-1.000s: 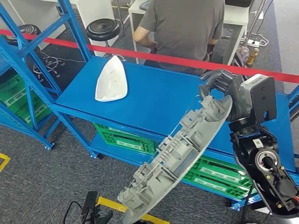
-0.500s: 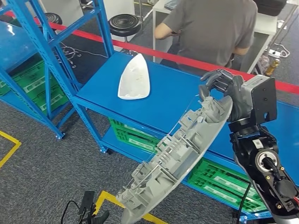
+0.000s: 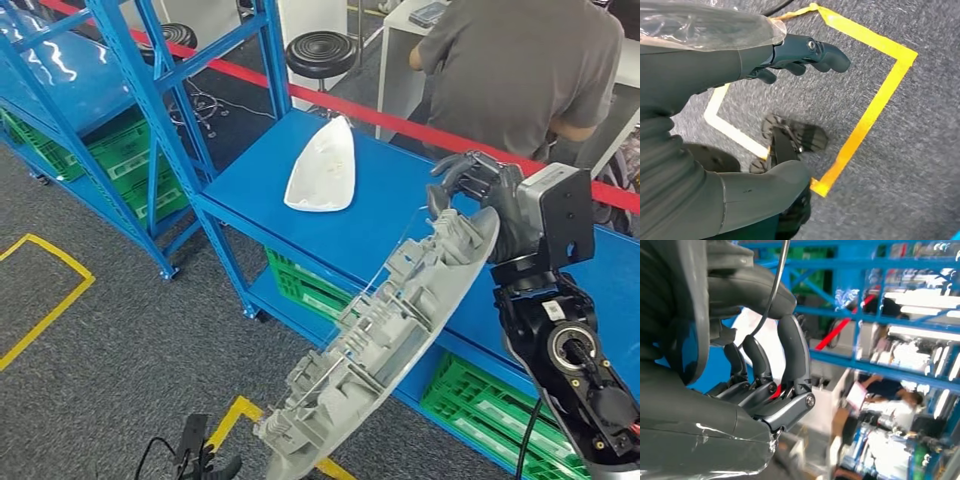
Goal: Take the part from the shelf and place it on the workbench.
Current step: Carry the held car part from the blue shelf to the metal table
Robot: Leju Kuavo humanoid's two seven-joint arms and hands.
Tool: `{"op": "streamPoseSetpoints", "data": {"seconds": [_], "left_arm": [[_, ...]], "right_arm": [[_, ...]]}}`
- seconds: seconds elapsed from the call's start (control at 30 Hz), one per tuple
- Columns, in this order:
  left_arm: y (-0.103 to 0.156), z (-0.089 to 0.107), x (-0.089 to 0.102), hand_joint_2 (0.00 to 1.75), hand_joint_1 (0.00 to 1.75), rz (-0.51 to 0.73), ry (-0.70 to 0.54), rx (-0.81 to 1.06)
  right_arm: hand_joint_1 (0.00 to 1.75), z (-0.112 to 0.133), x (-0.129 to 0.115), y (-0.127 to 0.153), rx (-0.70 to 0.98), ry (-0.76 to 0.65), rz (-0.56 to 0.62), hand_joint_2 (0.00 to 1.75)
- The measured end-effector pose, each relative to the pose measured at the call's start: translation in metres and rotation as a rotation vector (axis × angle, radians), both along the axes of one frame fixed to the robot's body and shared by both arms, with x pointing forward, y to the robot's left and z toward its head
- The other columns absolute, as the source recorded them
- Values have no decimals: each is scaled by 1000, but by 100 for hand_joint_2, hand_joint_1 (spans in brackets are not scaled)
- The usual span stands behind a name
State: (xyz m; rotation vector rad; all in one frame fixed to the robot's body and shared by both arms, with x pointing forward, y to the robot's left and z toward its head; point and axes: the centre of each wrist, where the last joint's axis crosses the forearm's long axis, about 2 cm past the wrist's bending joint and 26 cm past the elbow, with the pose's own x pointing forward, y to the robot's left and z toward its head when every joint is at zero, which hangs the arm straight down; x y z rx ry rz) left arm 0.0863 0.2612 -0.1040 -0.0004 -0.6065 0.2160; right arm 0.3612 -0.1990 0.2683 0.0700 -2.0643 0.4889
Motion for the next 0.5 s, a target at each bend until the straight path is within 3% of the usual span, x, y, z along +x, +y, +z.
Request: {"op": "streamPoseSetpoints", "data": {"seconds": [0.5], "left_arm": [[0,0,0,175,0,1,-1,1]], "right_arm": [[175,2,-1,0,2,-4,3,175]]}}
